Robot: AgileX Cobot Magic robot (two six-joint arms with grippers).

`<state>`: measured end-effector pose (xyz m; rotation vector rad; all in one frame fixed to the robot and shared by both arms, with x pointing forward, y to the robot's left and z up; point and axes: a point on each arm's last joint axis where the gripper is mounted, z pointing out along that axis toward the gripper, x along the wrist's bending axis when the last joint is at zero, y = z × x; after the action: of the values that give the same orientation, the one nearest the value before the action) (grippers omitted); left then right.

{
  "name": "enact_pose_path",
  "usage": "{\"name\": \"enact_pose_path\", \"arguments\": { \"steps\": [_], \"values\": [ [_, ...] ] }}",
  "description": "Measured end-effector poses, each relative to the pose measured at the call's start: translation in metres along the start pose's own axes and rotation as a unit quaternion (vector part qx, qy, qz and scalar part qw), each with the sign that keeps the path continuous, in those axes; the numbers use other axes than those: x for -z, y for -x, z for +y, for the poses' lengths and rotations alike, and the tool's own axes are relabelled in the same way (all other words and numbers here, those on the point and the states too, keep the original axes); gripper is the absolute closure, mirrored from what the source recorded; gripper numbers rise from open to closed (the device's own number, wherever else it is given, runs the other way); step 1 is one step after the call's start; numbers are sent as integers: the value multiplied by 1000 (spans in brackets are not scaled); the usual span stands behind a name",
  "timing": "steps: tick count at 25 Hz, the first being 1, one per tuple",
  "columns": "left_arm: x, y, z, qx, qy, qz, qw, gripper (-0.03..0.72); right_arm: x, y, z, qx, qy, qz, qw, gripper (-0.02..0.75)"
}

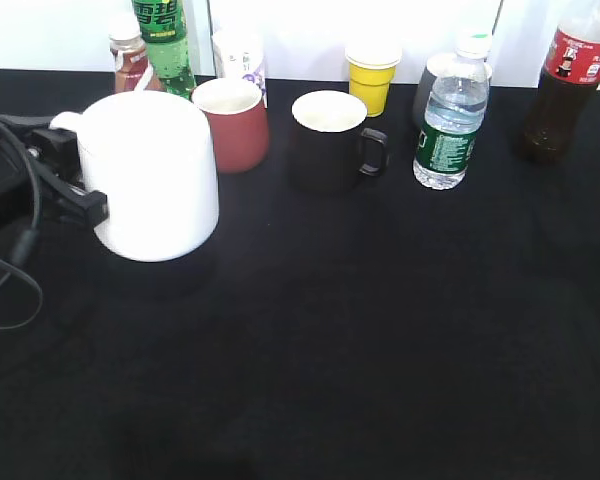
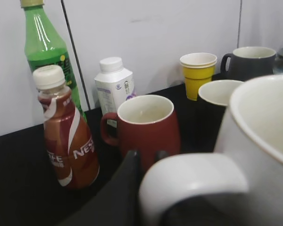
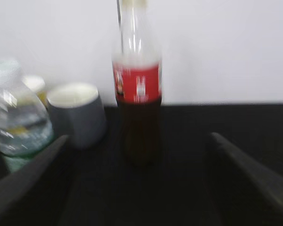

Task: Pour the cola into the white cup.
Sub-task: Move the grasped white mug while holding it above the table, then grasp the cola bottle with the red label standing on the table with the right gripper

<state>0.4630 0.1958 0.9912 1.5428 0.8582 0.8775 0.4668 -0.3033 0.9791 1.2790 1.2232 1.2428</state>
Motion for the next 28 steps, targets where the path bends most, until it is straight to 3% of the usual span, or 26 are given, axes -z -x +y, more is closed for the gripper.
{"name": "enact_pose_path", "arguments": {
  "steps": [4,7,11,24,28],
  "values": [
    [0,0,3,0,14,1,1000,633,-64,4,-22,0,-10,6,1000,66],
    [0,0,3,0,14,1,1000,633,-104,2,-32,17,-10,36,999,66],
    [0,0,3,0,16,1,1000,633,-138,6,-45,14,-10,28,999,66],
    [0,0,3,0,17,1,1000,633,-199,10,-74,17,-4,33,999,71],
    [0,0,3,0,18,1,1000,633,-210,7,-75,18,-2,53,998,134]
  ]
}}
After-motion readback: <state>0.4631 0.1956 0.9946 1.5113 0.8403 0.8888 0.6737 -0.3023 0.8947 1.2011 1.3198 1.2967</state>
